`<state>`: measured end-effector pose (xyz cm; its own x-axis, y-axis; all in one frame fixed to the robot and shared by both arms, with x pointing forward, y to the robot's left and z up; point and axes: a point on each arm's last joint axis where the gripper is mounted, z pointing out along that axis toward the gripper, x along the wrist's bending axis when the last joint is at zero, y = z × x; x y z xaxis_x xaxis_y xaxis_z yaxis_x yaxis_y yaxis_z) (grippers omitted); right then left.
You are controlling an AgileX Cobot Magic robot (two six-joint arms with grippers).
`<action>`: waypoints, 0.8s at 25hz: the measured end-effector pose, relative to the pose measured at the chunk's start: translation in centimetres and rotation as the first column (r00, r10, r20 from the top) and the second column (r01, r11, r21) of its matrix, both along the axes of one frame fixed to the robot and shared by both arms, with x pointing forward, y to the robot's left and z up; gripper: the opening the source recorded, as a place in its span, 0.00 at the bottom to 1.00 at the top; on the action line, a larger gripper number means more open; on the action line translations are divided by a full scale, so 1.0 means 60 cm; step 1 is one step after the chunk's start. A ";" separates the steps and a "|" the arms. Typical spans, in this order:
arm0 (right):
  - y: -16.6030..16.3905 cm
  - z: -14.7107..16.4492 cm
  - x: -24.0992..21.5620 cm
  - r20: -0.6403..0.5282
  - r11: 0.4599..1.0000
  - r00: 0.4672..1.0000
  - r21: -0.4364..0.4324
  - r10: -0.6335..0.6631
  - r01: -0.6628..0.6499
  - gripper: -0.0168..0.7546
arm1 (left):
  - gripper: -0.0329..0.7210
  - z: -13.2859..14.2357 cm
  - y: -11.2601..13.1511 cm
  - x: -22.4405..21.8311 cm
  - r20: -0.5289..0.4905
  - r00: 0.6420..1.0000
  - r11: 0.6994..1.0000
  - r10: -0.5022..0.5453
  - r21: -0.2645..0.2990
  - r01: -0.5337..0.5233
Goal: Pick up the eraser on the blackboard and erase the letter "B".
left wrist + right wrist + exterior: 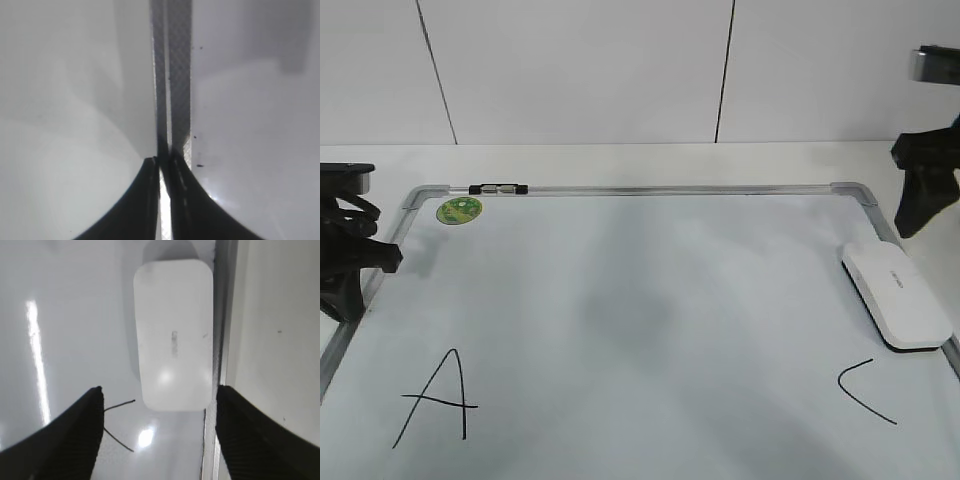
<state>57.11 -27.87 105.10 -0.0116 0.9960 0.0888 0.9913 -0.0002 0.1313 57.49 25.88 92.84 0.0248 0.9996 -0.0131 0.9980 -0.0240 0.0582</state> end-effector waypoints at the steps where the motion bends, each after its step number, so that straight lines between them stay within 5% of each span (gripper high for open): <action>1: -0.001 0.007 -0.017 0.003 1.000 1.000 0.000 0.000 0.000 0.72 | 0.08 0.000 0.000 0.000 0.000 1.000 1.000 0.000 0.000 0.000; 12: -0.006 0.096 -0.137 0.176 1.000 0.984 0.003 -0.001 0.000 0.72 | 0.12 -0.001 0.000 0.000 -0.001 1.000 1.000 -0.009 0.001 0.009; 20: -0.009 0.132 -0.223 0.282 1.000 0.959 0.016 -0.022 0.018 0.71 | 0.54 -0.001 0.002 -0.004 -0.025 0.999 1.000 -0.026 0.011 0.026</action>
